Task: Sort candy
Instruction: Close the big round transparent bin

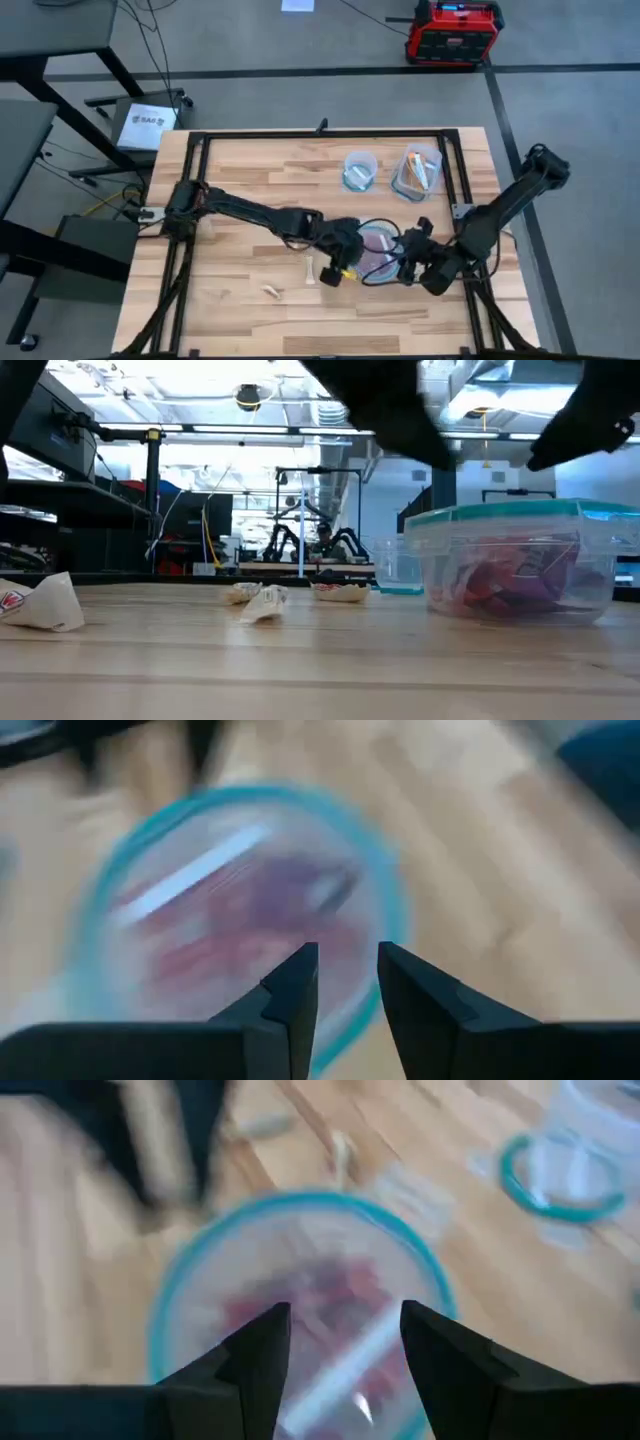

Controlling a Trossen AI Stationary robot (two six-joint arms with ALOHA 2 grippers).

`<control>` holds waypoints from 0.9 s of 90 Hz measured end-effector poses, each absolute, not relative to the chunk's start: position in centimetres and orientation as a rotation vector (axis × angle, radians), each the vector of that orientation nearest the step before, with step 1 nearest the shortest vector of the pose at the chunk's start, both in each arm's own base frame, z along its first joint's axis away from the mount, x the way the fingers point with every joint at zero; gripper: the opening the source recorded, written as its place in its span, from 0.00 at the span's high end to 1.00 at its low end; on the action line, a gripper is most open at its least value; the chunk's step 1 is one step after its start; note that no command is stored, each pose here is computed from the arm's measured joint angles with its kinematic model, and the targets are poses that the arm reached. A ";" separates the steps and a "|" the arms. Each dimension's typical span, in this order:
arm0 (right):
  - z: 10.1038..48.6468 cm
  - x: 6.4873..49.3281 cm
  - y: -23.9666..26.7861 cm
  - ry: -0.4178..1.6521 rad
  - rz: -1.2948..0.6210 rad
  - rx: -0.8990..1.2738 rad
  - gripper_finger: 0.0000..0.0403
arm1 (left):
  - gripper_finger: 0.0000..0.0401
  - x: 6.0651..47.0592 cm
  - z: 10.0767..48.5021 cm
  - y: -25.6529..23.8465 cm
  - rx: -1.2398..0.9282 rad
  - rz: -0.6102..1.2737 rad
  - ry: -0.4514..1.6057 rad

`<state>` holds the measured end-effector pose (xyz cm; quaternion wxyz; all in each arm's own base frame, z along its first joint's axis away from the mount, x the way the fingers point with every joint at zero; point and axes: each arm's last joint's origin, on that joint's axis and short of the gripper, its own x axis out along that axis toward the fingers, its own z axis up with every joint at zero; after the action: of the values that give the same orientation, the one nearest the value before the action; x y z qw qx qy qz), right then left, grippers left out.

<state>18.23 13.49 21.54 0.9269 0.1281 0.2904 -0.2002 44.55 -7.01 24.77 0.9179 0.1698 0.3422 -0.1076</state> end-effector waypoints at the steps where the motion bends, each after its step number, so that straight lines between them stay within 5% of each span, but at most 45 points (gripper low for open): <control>1: 21.4 18.3 13.6 0.590 -0.408 0.269 0.55 | 0.77 44.5 24.8 -6.8 0.359 -0.214 0.710; 22: 16.9 19.9 15.3 0.620 -0.405 0.352 0.55 | 0.77 45.2 22.8 -0.9 0.232 -0.133 0.817; 38: 15.8 19.8 15.6 0.667 -0.417 0.284 0.55 | 0.77 44.8 21.1 -3.3 0.191 -0.202 0.858; 63: 18.6 17.6 13.3 0.769 -0.390 0.194 0.55 | 0.77 45.9 20.9 -8.7 0.165 -0.295 0.696; 81: 21.2 17.5 12.7 0.574 -0.387 0.251 0.55 | 0.77 45.6 23.9 -8.7 0.245 -0.267 0.716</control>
<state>17.46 12.72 21.22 0.9330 0.1225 0.2804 -0.1893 45.63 -8.70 23.95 0.9207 0.1191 0.3483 -0.1301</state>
